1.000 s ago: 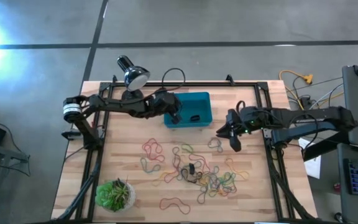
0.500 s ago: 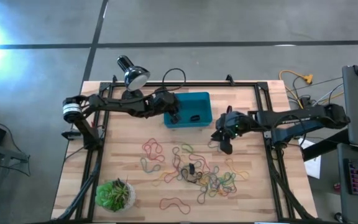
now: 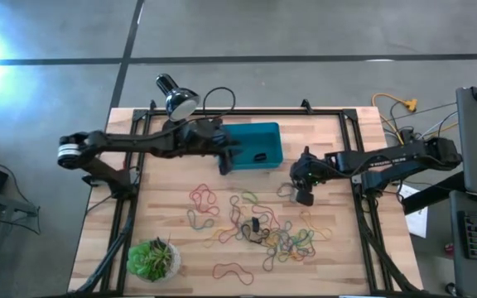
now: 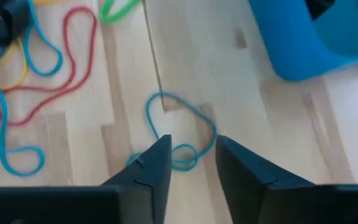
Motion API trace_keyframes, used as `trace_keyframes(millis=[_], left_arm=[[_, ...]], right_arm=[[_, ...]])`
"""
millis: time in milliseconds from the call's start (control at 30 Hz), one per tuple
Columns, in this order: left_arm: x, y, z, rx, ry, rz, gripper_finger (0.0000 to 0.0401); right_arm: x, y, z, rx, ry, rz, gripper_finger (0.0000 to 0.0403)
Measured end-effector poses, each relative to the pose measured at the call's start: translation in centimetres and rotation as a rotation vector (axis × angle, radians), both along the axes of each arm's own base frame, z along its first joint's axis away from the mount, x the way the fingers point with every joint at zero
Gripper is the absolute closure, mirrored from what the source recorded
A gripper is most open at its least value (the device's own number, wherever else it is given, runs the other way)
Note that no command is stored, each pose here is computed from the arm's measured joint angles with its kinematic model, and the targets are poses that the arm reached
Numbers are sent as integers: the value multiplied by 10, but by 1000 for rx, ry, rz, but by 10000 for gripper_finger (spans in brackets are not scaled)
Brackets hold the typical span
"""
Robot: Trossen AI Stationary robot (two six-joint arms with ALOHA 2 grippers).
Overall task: Pick and place rubber bands into bin
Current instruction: Put the blue rubber band into the blue bin
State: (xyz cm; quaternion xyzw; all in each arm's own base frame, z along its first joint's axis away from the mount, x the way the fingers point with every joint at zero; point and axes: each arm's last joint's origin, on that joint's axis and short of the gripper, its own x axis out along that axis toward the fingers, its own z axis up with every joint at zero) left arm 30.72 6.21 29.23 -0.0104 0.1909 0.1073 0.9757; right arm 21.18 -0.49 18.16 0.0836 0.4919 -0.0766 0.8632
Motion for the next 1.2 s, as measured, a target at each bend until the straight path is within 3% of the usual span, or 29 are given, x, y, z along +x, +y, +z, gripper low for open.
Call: trace_keyframes(millis=[267, 533, 833, 1000, 1200], left_arm=[[-25, -22, 24, 1, -40, -58, 292], [-30, -32, 30, 2, -53, -90, 292], [-30, -35, 31, -11, -61, -93, 292], [-30, -36, 31, -23, -63, -92, 292], [-30, -38, 31, -24, -63, -101, 292]], right_arm=[[-9, 2, -24, 71, 11, 33, 217], [-13, 2, -35, 99, -1, -22, 189], [0, 2, -55, 92, 26, -30, 186], [6, 0, -67, 80, 79, -97, 190], [6, 0, -70, 69, 92, -134, 224]])
